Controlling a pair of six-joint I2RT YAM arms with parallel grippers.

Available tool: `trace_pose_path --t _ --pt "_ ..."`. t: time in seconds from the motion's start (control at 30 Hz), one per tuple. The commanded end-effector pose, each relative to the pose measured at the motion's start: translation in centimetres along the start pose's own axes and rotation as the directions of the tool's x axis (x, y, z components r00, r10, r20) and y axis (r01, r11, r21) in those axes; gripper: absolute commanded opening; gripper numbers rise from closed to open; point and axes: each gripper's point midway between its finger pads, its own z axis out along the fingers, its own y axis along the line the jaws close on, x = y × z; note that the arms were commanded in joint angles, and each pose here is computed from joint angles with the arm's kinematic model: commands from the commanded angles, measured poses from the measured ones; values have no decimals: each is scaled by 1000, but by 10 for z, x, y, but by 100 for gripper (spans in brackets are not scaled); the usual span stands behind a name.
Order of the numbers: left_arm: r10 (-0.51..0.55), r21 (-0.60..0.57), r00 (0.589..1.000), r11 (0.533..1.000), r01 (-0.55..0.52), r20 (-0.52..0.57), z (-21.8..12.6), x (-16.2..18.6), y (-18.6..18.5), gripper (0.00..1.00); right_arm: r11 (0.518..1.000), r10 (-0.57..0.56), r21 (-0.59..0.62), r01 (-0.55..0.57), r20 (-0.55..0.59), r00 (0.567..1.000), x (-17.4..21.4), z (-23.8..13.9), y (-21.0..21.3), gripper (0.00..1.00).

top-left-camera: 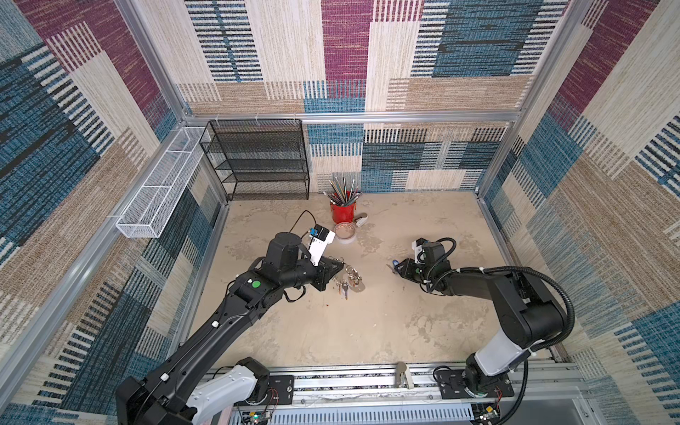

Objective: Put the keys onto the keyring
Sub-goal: 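Align the right gripper fingers around the blue-tag key ring and close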

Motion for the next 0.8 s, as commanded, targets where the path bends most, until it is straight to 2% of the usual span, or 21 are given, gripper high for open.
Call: trace_pose_path --t 0.0,0.2,0.47,0.77 --pt "12 37 998 999 -14 54 -3 -16 -9 0 999 17 -36 -18 -28 999 10 -4 4 32" --pt "13 40 998 999 -15 58 -4 -17 -10 0 997 31 -66 -34 -44 999 15 -1 7 30" --pt "15 37 998 999 -17 59 -5 -17 -10 0 998 61 8 -61 -26 998 15 0 -8 21" --pt "15 37 998 999 -17 61 -5 -18 -10 0 998 62 -8 -62 -16 998 14 -3 -5 16"
